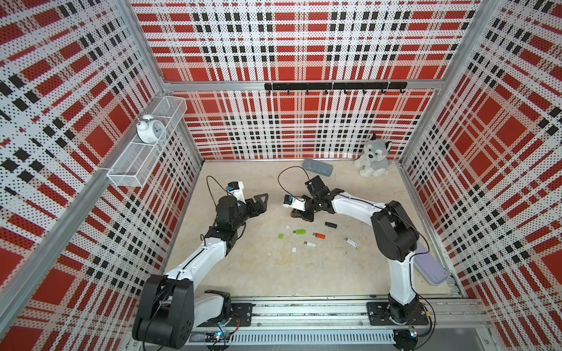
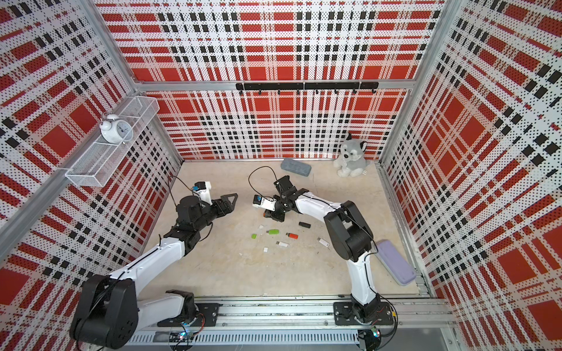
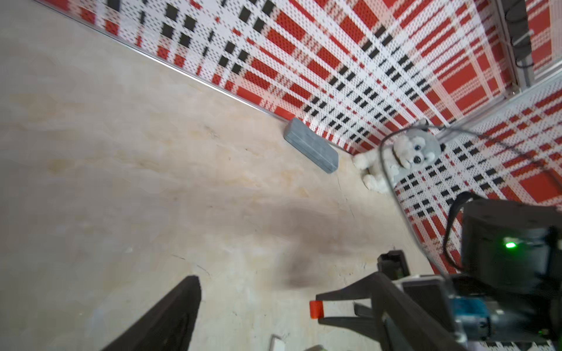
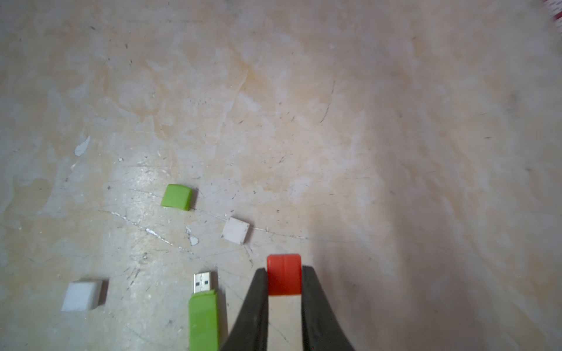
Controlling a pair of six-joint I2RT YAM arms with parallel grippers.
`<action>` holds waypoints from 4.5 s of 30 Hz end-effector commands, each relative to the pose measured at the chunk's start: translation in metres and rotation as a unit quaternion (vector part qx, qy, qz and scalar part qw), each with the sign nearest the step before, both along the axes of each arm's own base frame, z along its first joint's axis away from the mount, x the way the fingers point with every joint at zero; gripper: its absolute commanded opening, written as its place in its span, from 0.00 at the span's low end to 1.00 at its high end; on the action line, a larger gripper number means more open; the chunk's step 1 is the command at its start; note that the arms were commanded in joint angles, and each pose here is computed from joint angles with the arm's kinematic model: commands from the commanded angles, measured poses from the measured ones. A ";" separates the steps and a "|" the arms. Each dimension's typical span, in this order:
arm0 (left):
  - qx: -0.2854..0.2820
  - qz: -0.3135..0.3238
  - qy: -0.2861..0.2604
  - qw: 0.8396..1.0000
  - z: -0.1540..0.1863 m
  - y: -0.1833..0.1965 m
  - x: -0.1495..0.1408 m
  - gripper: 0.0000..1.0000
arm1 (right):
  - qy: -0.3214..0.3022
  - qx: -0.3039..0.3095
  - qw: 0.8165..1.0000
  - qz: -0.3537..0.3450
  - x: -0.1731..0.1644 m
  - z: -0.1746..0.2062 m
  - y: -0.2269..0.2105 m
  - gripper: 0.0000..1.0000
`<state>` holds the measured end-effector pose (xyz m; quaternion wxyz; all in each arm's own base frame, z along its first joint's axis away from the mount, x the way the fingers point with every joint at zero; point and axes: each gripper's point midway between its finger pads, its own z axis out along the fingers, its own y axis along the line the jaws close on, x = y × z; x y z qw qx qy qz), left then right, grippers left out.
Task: Close the usb drive cover
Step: Pick up the cover from the center of the board, then pick up the USB drive from the center of the board.
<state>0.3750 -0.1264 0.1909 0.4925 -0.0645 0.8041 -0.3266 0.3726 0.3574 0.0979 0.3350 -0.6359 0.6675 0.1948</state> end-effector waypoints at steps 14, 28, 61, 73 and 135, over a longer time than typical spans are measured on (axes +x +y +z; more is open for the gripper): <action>-0.079 -0.269 0.012 0.960 0.028 -0.130 -0.020 0.64 | -0.165 0.137 0.975 -0.064 -0.029 0.117 -0.042 0.20; -0.091 -0.326 0.026 0.941 0.029 -0.164 -0.028 0.41 | -0.175 0.157 0.970 -0.064 -0.038 0.132 -0.045 0.20; -0.073 -0.304 0.007 0.950 0.039 -0.141 -0.019 0.00 | -0.174 0.118 0.967 -0.142 -0.034 0.127 -0.077 0.44; -0.039 -0.244 -0.058 0.967 0.075 -0.105 -0.017 0.00 | 0.111 -0.040 0.961 -0.250 -0.067 0.020 -0.121 0.35; -0.048 -0.299 -0.023 0.953 0.084 -0.131 -0.021 0.00 | -0.049 0.047 0.976 -0.207 -0.046 0.092 -0.108 0.14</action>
